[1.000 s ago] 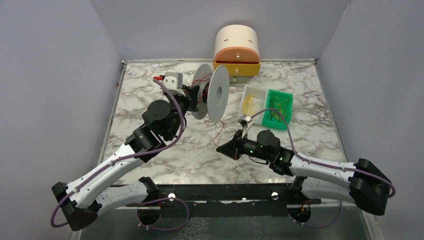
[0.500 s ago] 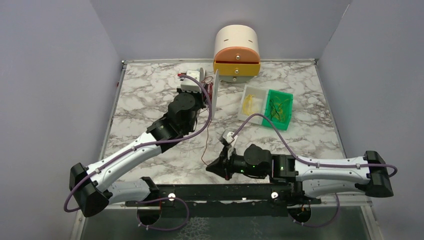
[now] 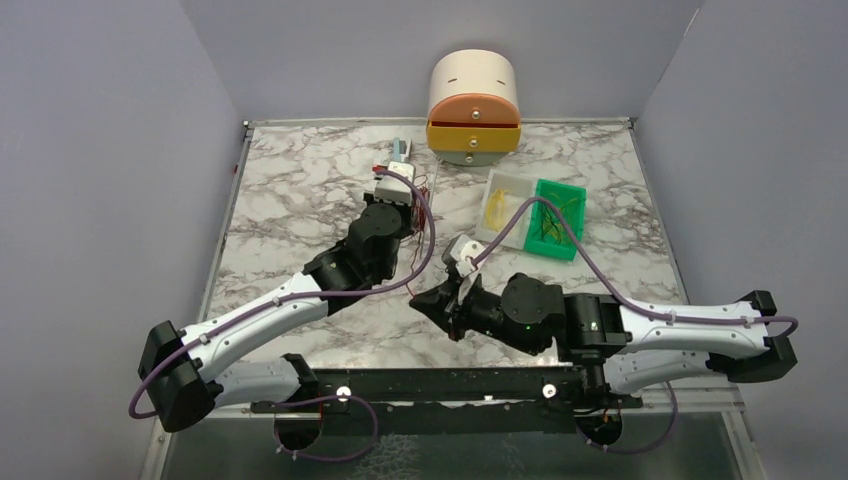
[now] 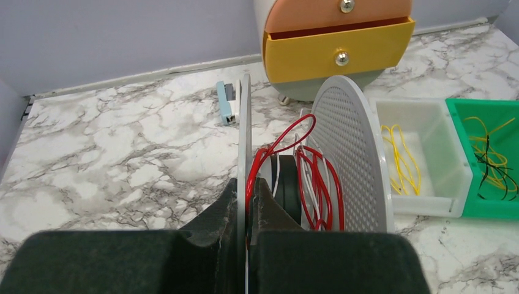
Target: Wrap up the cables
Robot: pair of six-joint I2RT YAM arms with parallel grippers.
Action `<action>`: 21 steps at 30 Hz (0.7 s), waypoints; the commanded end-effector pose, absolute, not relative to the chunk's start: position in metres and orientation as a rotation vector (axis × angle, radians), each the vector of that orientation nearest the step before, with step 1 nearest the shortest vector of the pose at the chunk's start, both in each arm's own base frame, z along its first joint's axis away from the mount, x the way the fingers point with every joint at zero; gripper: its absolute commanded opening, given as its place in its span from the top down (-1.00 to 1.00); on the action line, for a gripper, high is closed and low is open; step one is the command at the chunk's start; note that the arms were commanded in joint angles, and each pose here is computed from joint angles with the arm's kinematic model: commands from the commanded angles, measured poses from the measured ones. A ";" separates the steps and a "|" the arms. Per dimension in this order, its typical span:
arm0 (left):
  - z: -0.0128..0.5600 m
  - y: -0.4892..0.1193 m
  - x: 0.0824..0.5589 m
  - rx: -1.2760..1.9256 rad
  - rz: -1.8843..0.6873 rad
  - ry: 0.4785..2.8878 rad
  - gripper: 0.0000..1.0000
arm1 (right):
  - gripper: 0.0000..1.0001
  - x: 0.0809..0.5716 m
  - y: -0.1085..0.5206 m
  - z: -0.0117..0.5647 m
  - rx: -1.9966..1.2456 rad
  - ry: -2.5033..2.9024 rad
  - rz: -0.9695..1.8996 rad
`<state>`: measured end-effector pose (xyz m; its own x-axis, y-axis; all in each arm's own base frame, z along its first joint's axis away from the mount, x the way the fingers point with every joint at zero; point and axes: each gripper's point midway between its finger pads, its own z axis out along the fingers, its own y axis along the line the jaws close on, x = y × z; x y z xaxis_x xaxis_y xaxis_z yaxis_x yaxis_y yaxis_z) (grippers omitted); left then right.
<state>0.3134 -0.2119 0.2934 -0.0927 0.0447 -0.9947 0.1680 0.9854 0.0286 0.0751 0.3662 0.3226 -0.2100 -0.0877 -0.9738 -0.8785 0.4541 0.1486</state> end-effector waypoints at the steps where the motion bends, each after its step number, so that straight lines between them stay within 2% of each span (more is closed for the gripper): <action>1: 0.316 -0.211 0.304 0.113 -0.157 1.591 1.00 | 0.98 0.100 0.346 0.351 -0.837 1.570 0.712; 8: 0.297 -0.220 0.283 0.194 -0.200 1.619 1.00 | 0.98 0.131 0.320 0.380 -0.785 1.498 0.469; 21: 0.258 -0.238 0.240 0.377 -0.358 1.656 1.00 | 0.98 0.176 0.292 0.411 -0.731 1.423 0.254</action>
